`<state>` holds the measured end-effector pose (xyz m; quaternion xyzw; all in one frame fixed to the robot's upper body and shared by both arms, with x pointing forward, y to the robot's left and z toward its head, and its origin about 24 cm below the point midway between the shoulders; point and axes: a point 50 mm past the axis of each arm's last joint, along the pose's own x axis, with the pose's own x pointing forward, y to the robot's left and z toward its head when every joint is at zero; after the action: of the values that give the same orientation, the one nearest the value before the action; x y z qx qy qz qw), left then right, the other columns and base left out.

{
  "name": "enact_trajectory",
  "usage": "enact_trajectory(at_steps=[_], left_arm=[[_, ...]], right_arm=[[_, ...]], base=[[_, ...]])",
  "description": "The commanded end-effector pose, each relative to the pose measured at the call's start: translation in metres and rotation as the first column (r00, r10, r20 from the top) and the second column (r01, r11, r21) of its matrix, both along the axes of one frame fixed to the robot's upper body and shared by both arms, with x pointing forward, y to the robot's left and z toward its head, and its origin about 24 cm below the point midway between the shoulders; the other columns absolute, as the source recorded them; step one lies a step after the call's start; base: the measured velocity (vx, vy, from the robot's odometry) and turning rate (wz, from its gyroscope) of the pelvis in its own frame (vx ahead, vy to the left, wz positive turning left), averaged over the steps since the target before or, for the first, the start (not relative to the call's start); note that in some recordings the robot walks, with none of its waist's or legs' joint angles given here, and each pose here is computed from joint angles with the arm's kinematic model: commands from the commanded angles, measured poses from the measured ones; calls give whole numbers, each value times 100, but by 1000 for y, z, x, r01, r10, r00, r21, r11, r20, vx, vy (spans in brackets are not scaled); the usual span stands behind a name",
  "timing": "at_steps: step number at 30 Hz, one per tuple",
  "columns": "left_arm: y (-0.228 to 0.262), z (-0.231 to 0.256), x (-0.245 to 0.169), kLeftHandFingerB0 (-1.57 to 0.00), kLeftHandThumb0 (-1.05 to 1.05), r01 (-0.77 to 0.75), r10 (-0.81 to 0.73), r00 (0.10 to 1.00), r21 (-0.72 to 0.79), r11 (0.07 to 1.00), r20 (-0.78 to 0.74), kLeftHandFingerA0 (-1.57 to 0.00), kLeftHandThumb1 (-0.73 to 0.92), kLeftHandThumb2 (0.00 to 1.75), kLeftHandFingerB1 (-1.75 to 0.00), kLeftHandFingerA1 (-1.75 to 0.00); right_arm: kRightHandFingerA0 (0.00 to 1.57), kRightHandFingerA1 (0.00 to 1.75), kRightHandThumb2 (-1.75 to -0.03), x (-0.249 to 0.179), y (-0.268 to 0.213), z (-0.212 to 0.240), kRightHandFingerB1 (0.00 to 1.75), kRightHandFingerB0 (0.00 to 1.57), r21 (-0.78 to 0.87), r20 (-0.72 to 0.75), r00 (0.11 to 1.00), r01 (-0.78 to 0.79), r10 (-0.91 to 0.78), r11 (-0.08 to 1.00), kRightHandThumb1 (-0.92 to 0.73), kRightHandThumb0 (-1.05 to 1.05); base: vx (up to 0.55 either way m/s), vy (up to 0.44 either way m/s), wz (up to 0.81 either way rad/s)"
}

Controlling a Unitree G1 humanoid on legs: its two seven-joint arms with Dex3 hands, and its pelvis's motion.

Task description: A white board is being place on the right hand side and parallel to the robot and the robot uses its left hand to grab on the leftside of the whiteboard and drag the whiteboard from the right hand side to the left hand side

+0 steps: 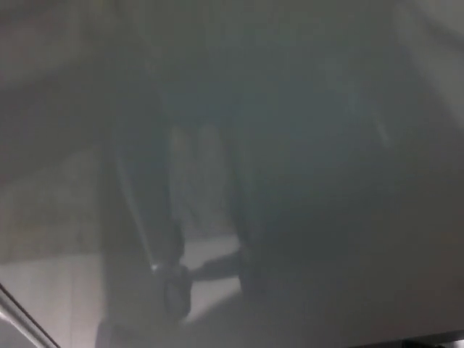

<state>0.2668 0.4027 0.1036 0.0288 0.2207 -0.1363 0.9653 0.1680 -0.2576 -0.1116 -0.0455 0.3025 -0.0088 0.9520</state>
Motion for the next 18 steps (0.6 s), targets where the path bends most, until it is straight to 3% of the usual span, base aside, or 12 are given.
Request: enact_trajectory(at_steps=[1,4,9,12,13,17,18], left_arm=[[36,30,-31,-74,1,-32,31,1000,72,997,2,-74,88,65,-122,-162],[48,38,-42,-76,5,-96,97,995,41,995,-13,-74,86,69,-107,-154],[63,48,-58,-83,4,-208,207,978,0,978,-17,-76,83,75,-104,-146],[72,52,-68,-79,3,-303,301,953,-28,953,-43,-80,81,69,-95,-151],[74,53,-72,-78,1,-302,301,953,-29,953,-45,-81,81,68,-101,-157],[79,57,-77,-79,-1,-332,332,942,-3,943,-38,-81,79,68,-98,-152],[81,60,-79,-76,-3,-344,345,938,21,939,-43,-78,80,65,-101,-161]], right_arm=[[83,58,-66,-1,-5,0,37,53,-22,-15,1000,14,-14,1000,-89,-30],[83,58,-67,0,-5,1,37,53,-18,-8,1000,10,-10,1000,-89,-30],[83,57,-66,2,-4,2,37,52,-19,-6,1000,3,-3,1000,-89,-29],[83,58,-66,2,-5,2,37,53,-18,-7,1000,3,-3,1000,-89,-31],[83,58,-66,3,-5,2,37,52,-13,-3,1000,2,-2,1000,-89,-31],[83,58,-66,8,-4,4,37,53,-11,5,1000,0,0,1000,-89,-31],[83,59,-67,8,-4,4,37,53,-7,10,1000,1,-1,1000,-88,-32]], base=[[0,0,0],[0,0,0],[0,0,3],[0,0,4],[0,0,0],[0,0,0],[0,0,0]])
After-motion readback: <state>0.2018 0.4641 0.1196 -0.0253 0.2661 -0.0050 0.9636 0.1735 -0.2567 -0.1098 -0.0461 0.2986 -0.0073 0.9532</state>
